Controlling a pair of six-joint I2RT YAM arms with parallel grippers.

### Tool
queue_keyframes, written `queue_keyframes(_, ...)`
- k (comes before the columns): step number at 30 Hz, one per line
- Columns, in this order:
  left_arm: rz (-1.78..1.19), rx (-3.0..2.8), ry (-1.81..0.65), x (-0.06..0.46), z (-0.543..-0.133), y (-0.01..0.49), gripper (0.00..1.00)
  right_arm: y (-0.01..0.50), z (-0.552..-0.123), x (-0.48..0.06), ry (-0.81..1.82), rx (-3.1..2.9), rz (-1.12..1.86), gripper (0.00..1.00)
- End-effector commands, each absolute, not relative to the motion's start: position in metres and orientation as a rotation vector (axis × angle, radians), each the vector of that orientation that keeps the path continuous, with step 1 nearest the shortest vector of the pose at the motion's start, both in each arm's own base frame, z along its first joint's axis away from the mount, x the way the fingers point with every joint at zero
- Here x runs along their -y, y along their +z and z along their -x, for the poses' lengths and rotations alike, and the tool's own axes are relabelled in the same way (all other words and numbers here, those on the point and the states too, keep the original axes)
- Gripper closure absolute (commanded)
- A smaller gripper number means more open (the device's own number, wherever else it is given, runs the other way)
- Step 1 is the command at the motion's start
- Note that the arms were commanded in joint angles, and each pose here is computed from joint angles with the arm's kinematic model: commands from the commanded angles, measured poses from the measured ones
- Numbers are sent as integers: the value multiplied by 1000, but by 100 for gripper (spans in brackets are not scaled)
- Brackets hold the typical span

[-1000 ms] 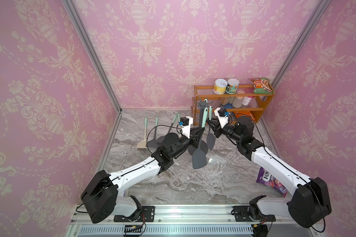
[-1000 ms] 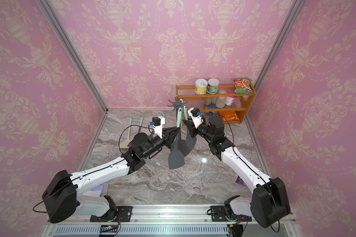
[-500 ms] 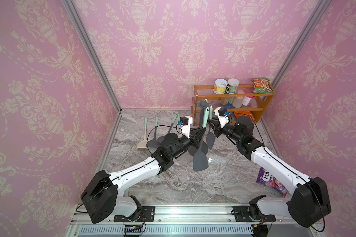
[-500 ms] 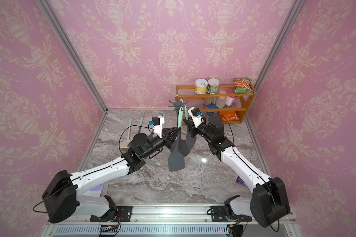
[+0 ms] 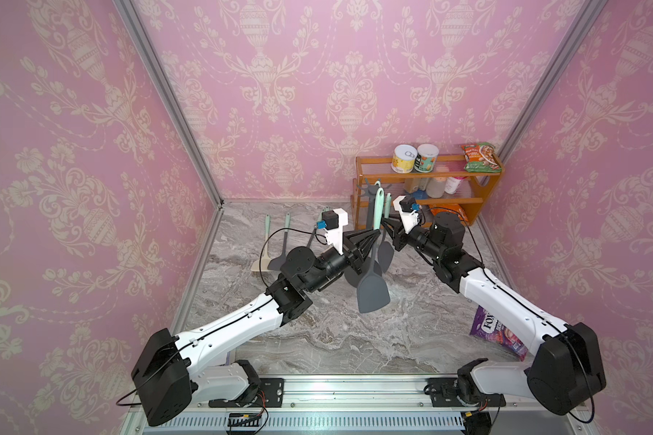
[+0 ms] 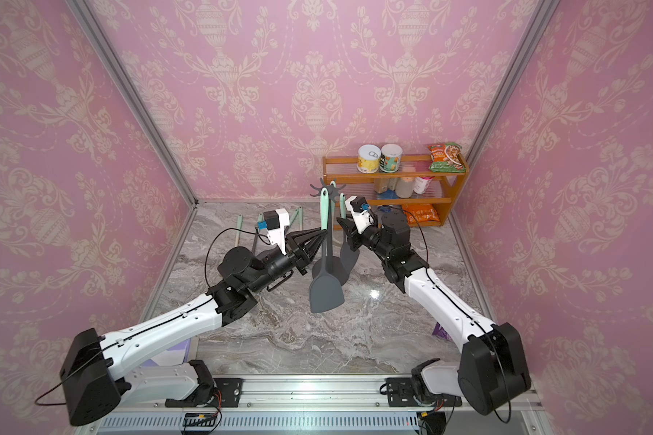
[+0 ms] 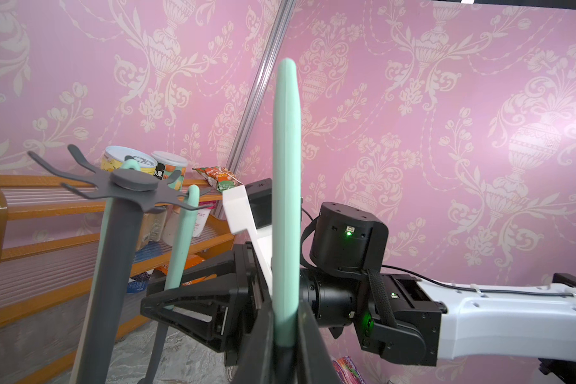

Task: Take the spatula off the kitchen utensil rack
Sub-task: Take off the spatula from the rack, then place the spatula at the center of the board.

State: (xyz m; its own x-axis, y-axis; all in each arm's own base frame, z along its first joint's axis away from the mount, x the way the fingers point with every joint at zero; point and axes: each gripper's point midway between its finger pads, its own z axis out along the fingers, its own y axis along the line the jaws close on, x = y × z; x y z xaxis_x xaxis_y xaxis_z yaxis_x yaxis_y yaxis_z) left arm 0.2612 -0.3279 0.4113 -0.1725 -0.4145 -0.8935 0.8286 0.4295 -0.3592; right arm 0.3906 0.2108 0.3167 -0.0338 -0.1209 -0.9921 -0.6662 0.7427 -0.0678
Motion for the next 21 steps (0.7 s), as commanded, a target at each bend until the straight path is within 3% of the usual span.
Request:
queue_keyframes(1, -454, -1326, -1079, 320, -258, 426, 96, 314, -396, -207, 463, -1596, 645, 100)
queue_keyframes(7, -485, -1471, -977, 292, -265, 411, 97, 313, -396, -209, 470, -1601, 654, 100)
queue_keyframes(13, -321, -1578, -971, 238, -285, 390, 96, 313, -395, -210, 475, -1600, 657, 100)
queue_keyframes(21, -51, -1813, -1276, 196, -340, 328, 96, 315, -391, -208, 472, -1602, 659, 100)
